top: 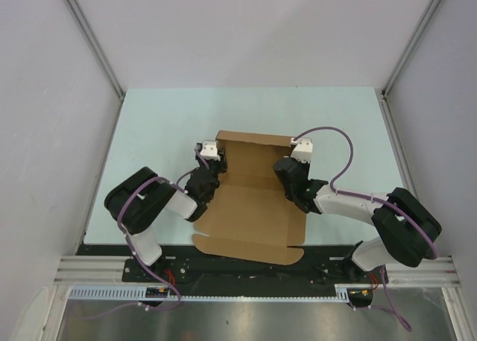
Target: Fold the paper box
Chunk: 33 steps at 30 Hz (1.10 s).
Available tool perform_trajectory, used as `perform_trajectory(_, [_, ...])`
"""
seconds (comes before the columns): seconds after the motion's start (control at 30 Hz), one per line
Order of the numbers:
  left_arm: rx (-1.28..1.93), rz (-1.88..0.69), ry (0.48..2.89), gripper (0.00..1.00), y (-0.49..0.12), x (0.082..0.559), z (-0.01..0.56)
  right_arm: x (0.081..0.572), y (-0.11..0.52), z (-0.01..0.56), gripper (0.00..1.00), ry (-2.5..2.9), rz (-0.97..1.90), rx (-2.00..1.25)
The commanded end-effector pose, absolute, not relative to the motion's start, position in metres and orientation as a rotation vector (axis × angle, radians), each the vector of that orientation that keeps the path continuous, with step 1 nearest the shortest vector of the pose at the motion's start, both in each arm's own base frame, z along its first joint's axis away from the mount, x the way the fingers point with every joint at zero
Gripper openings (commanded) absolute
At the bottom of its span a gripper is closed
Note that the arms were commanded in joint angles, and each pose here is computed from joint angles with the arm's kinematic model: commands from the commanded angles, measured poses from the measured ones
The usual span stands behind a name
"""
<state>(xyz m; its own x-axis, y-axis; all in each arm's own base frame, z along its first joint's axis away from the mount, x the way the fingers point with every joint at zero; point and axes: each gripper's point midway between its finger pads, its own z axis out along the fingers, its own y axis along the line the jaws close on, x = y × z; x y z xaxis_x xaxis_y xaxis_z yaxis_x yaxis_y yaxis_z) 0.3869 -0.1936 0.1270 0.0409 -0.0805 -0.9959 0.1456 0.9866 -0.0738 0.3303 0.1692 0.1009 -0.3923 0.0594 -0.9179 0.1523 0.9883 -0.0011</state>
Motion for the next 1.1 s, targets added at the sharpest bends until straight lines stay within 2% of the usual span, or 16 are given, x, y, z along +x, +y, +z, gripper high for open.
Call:
perform_trajectory(0.0, [-0.131, -0.281, 1.210, 0.56, -0.174, 0.374, 0.210, 0.342, 0.179, 0.129, 0.00, 1.891, -0.025, 0.234])
perform_trajectory(0.1, [-0.137, -0.278, 1.219, 0.63, -0.170, 0.370, 0.207, 0.342, 0.180, 0.131, 0.00, 1.888, -0.024, 0.234])
perform_trajectory(0.23, [-0.144, -0.268, 1.252, 0.63, -0.167, 0.364, 0.194, 0.342, 0.184, 0.132, 0.00, 1.886, -0.016, 0.231])
perform_trajectory(0.33, [-0.158, -0.260, 1.277, 0.62, -0.165, 0.360, 0.185, 0.341, 0.186, 0.133, 0.00, 1.885, -0.011, 0.225])
perform_trajectory(0.5, [-0.135, -0.219, 1.271, 0.55, -0.166, 0.361, 0.188, 0.341, 0.188, 0.134, 0.00, 1.884, -0.006, 0.224])
perform_trajectory(0.53, [-0.146, -0.209, 1.275, 0.52, -0.163, 0.361, 0.187, 0.342, 0.188, 0.135, 0.00, 1.881, -0.009, 0.225])
perform_trajectory(0.63, [-0.138, -0.199, 1.297, 0.34, -0.162, 0.358, 0.183, 0.342, 0.188, 0.136, 0.00, 1.879, -0.006, 0.223])
perform_trajectory(0.67, [-0.142, -0.194, 1.298, 0.19, -0.160, 0.358, 0.183, 0.342, 0.188, 0.137, 0.00, 1.878, -0.004, 0.225])
perform_trajectory(0.73, [-0.147, -0.191, 1.296, 0.04, -0.159, 0.357, 0.184, 0.343, 0.188, 0.136, 0.00, 1.878, -0.004, 0.228])
perform_trajectory(0.8, [-0.156, -0.179, 1.302, 0.00, -0.157, 0.357, 0.183, 0.343, 0.188, 0.135, 0.00, 1.880, -0.001, 0.227])
perform_trajectory(0.9, [-0.159, -0.184, 1.304, 0.00, -0.157, 0.356, 0.183, 0.343, 0.189, 0.136, 0.00, 1.878, 0.002, 0.227])
perform_trajectory(1.0, [-0.157, -0.208, 1.305, 0.33, -0.159, 0.355, 0.184, 0.343, 0.189, 0.138, 0.00, 1.874, 0.004, 0.229])
perform_trajectory(1.03, [-0.154, -0.213, 1.301, 0.51, -0.159, 0.354, 0.186, 0.343, 0.189, 0.139, 0.00, 1.873, 0.006, 0.228])
perform_trajectory(1.07, [-0.151, -0.214, 1.307, 0.57, -0.160, 0.353, 0.185, 0.343, 0.189, 0.140, 0.00, 1.873, 0.004, 0.227])
